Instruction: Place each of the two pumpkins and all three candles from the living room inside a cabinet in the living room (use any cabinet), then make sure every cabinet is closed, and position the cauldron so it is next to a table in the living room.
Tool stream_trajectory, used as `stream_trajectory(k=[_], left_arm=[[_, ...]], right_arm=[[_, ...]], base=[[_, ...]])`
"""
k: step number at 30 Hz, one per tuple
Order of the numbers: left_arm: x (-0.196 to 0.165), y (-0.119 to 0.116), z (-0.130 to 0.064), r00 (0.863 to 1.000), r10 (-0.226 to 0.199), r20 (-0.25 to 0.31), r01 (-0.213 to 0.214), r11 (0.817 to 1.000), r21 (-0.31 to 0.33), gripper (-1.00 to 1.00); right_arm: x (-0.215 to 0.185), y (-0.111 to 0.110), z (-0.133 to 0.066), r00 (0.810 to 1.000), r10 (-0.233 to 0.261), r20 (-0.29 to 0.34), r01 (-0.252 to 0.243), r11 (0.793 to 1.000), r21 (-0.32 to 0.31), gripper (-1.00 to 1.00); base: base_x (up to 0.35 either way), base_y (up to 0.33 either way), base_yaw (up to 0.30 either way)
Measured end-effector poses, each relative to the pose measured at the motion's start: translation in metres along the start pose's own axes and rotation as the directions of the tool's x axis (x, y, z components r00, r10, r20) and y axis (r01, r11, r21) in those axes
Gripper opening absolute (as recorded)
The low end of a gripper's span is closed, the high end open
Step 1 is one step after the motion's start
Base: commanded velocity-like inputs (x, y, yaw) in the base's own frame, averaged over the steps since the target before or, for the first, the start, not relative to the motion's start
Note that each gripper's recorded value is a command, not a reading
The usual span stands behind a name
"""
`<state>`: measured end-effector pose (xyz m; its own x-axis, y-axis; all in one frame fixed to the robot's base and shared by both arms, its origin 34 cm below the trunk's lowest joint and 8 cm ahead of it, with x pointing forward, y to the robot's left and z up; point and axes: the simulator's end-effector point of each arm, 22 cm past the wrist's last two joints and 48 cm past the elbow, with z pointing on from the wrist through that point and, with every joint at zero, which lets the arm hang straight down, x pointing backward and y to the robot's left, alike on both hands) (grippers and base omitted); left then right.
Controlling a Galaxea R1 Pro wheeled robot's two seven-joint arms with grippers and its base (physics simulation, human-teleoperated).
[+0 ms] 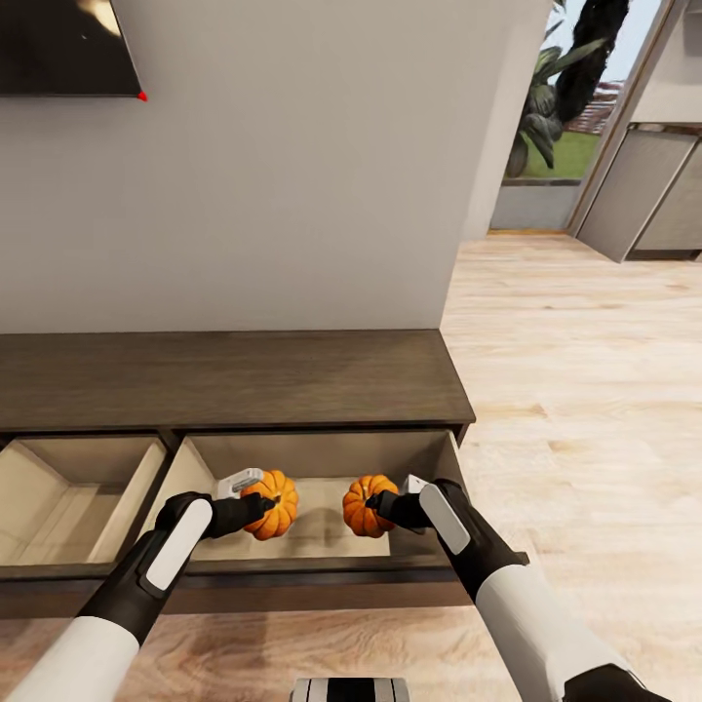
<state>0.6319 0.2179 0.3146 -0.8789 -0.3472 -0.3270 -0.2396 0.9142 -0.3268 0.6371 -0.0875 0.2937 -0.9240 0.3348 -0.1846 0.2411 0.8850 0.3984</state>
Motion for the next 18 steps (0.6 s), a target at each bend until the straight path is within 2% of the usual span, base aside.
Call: stream_trajectory(k=[6, 18], left_arm=[[0.0, 0.0, 0.0, 1.0, 0.0, 0.0, 0.0, 1.0, 0.0, -1.0], [0.009, 0.006, 0.011, 1.0, -0.005, -0.023, 0.005, 1.0, -0.009, -1.0]], right_arm=[[0.0, 0.001, 0.0, 1.0, -0.001, 0.0, 0.001, 1.0, -0.001, -1.0], [0.007, -0.007, 0.011, 1.0, 0.008, -0.021, -0.007, 1.0, 0.01, -1.0]], base=[[0.106, 0.0, 0.0], [0.008, 0.0, 0.0]])
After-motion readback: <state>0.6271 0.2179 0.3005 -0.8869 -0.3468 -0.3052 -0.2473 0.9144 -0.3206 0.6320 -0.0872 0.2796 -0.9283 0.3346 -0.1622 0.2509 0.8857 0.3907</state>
